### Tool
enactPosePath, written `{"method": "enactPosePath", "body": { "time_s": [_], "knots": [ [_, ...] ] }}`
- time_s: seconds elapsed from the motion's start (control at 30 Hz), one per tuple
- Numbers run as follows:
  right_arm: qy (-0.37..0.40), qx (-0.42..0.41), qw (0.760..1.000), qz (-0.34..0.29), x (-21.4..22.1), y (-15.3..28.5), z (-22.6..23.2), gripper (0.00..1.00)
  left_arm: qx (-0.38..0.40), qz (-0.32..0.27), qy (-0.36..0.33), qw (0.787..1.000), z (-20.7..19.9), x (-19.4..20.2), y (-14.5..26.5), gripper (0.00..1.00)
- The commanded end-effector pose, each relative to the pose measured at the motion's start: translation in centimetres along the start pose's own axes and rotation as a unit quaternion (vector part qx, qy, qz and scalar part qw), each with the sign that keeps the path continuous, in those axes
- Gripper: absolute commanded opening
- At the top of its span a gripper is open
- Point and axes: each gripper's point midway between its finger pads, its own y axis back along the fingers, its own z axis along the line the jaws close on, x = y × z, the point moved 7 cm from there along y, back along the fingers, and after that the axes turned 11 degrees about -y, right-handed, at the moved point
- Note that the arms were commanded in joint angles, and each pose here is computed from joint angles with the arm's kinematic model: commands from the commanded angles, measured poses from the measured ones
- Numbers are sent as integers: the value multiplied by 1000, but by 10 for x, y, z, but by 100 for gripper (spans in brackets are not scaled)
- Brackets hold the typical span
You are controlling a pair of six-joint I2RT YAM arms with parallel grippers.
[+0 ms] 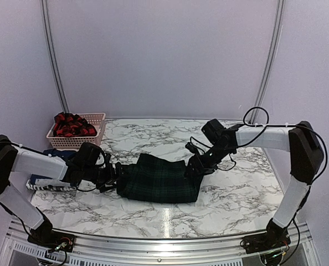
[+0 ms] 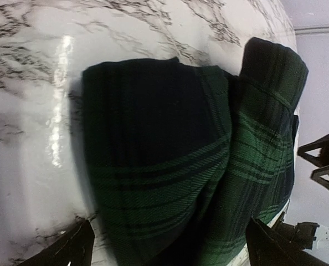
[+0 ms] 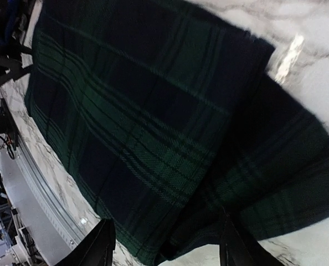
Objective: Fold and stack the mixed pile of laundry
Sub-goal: Smooth out the square-folded skirt at the center of the board, then pick up the square-folded skirt from the center of the board.
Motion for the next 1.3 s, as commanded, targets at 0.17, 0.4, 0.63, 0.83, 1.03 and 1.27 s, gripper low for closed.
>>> {"method": "enactPosePath", "body": {
  "time_s": [0.17, 0.4, 0.63, 0.83, 1.03, 1.27],
  "knots": [
    [-25, 19, 996, 88, 19, -83, -38, 54, 61, 68, -34, 995, -12, 17, -33, 99],
    [-23, 24, 994, 108, 20, -99, -45, 53, 87, 83, -74, 990, -44, 20, -54, 99],
    [-25, 14, 993, 113, 29, -102, -43, 53, 88, 47, -69, 993, -54, 3, -61, 77],
    [-22, 8, 993, 117, 31, -110, -38, 53, 129, 46, -67, 988, -71, -5, -74, 55],
    [-17, 4, 992, 122, 35, -119, -30, 53, 147, 50, -69, 986, -87, -8, -83, 58],
    [-2, 24, 994, 111, 30, -105, -27, 54, 124, 47, -52, 990, -72, -13, -70, 0]
  ]
}}
